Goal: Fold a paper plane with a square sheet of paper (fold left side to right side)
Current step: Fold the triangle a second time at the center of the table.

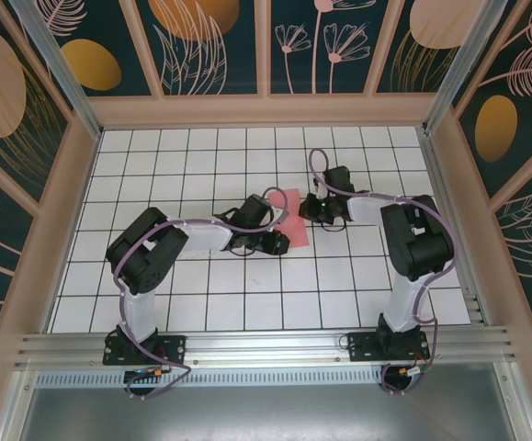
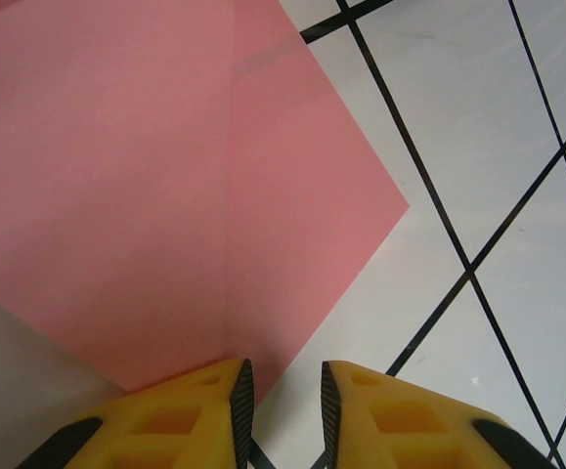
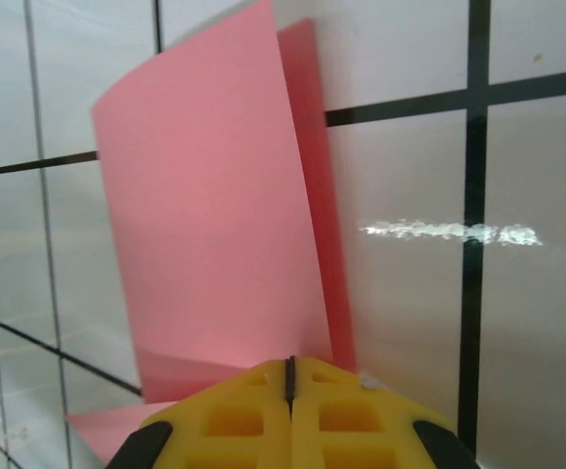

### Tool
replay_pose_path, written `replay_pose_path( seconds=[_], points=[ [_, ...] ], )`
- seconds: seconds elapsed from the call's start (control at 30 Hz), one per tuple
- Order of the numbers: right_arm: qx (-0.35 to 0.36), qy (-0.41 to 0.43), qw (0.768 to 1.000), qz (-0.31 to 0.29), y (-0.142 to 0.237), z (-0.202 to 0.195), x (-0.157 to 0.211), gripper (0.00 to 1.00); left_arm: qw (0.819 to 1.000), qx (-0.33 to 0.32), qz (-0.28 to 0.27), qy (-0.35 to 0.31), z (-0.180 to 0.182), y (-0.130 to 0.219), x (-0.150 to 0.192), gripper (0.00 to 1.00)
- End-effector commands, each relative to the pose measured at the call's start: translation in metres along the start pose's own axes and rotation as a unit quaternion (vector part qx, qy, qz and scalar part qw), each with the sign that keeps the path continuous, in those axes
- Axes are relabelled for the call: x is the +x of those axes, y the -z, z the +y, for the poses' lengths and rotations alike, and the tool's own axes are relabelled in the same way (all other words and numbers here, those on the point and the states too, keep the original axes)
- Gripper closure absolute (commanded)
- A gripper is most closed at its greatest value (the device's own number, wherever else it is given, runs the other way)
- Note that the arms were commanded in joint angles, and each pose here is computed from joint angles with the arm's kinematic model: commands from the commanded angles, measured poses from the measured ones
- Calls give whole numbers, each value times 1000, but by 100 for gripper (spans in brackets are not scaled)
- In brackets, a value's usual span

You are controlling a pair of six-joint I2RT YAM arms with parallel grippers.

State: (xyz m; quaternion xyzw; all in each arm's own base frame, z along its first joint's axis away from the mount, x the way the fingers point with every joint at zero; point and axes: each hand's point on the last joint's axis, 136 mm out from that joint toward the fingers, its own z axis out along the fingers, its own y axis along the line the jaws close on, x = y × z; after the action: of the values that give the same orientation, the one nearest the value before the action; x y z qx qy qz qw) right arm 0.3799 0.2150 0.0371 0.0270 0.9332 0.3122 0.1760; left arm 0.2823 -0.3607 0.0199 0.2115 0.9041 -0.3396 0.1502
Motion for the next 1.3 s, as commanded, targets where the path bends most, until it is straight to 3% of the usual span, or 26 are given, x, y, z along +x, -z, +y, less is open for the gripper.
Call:
replay_pose_path(
  seconds=[0.0,0.27,0.5,0.9,1.27],
  points=[
    [-17,7,1000,-12,23,18,3,96,999,-21,25,9,17,-6,23,71],
    [-66,-14,997,33,14,37,49,98,999,-12,26,15,17,-4,31,72],
    [-78,-19,995,60,-9,47,67,98,999,-15,21,20,19,-3,34,73],
    [-16,-20,997,72,-30,20,69,98,999,-33,23,26,28,-4,39,73],
    [44,6,998,43,-25,1,36,97,998,-49,34,33,40,-6,53,74]
  ],
)
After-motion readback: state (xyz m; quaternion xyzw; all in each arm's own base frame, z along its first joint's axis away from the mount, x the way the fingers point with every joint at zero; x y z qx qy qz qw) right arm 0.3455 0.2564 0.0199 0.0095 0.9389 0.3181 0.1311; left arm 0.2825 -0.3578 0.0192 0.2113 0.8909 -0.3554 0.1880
